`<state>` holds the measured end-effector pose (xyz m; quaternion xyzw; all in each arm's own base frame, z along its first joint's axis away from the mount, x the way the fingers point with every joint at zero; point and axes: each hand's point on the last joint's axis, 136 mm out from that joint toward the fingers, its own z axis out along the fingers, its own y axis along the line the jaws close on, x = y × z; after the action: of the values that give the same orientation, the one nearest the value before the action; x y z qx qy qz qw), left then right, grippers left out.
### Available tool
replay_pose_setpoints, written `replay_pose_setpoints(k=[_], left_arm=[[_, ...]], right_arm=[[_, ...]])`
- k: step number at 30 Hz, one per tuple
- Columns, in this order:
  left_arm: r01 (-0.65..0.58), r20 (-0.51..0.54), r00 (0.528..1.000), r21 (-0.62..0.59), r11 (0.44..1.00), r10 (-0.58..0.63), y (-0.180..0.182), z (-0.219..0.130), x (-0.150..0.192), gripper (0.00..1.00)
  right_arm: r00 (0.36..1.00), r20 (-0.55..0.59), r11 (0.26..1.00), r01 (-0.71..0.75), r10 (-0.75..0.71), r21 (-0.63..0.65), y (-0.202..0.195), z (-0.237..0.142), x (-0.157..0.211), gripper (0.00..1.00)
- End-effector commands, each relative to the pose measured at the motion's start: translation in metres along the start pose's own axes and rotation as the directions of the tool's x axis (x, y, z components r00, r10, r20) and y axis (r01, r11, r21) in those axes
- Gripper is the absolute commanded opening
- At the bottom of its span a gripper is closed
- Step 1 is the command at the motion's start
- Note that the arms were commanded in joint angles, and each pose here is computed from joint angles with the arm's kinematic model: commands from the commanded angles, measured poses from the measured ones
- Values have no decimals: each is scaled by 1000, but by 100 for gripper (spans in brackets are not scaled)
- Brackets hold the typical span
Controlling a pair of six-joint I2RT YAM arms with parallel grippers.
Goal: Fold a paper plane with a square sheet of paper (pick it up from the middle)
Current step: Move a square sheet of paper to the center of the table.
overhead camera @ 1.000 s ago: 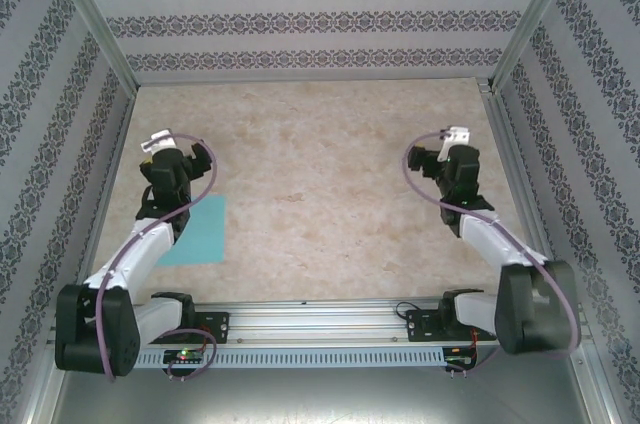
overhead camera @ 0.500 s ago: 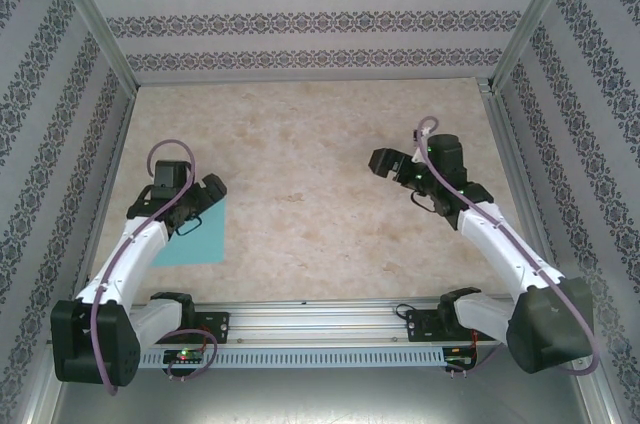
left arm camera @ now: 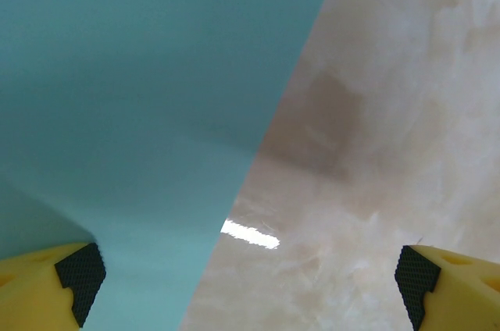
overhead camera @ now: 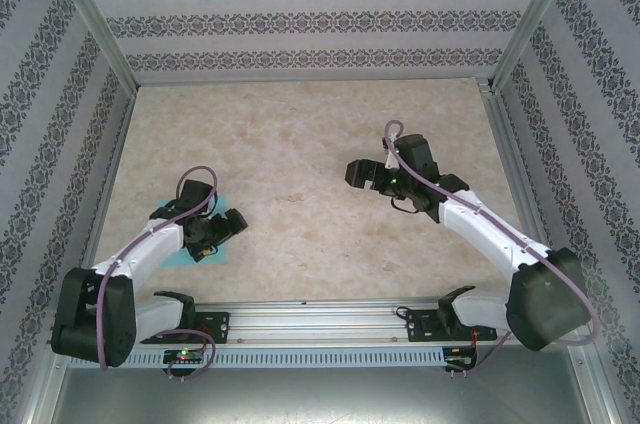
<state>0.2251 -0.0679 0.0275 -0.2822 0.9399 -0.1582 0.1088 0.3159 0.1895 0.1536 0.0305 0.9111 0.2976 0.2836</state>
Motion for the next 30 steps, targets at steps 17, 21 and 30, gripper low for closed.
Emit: replay_pose_setpoints(k=[17,21,30], left_arm=[[-288,42,957,204,936,286,-184,14,15,100],[-344,197,927,104,933,320,-163,-21,-8,100],[-229,388,901,41,973,196,-82,-62,-40,100]], right_arm=[[999,-24,997,-34,36,76,-2,10,22,98],[999,-5,999,-51,51,11,16,17,24,98],[993,-115,997,34,-41,-64,79,63,51,93]])
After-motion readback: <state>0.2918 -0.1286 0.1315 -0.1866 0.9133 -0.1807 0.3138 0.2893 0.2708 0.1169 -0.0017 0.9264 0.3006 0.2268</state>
